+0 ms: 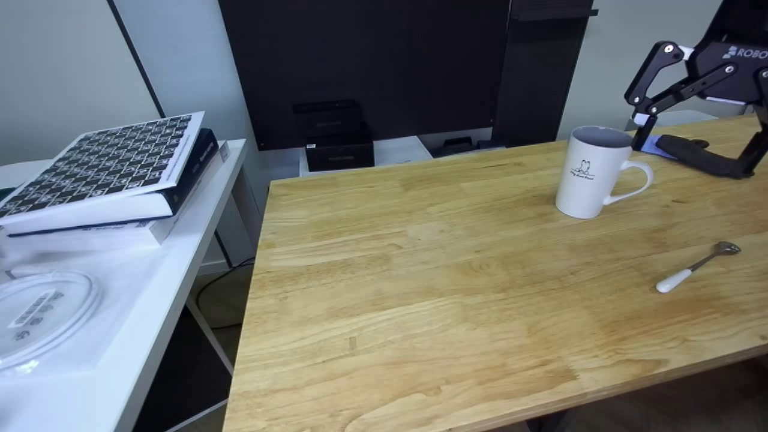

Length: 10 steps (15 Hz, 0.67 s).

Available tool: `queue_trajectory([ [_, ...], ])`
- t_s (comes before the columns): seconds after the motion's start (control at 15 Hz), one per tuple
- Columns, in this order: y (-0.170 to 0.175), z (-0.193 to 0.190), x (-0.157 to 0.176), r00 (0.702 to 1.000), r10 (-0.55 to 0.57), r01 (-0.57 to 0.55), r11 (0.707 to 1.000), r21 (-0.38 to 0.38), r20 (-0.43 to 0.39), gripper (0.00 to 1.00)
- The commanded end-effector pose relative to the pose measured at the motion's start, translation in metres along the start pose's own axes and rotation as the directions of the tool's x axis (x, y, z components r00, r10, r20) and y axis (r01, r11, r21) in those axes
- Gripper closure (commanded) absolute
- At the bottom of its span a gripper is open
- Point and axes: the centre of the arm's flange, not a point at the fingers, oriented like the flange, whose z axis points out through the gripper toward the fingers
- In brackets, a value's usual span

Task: Put the spoon in the mug

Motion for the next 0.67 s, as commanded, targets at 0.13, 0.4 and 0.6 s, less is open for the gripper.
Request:
queue_trajectory([
  [0.13, 0.000, 0.004, 0.003, 1.000, 0.017, -0.017, 1.000, -0.020, -0.003, 0.00],
  [0.4, 0.011, 0.018, 0.010, 0.984, 0.151, -0.163, 0.976, -0.144, -0.095, 0.00],
  [0.6, 0.018, 0.030, 0.013, 0.970, 0.197, -0.221, 0.958, -0.181, -0.139, 0.00],
])
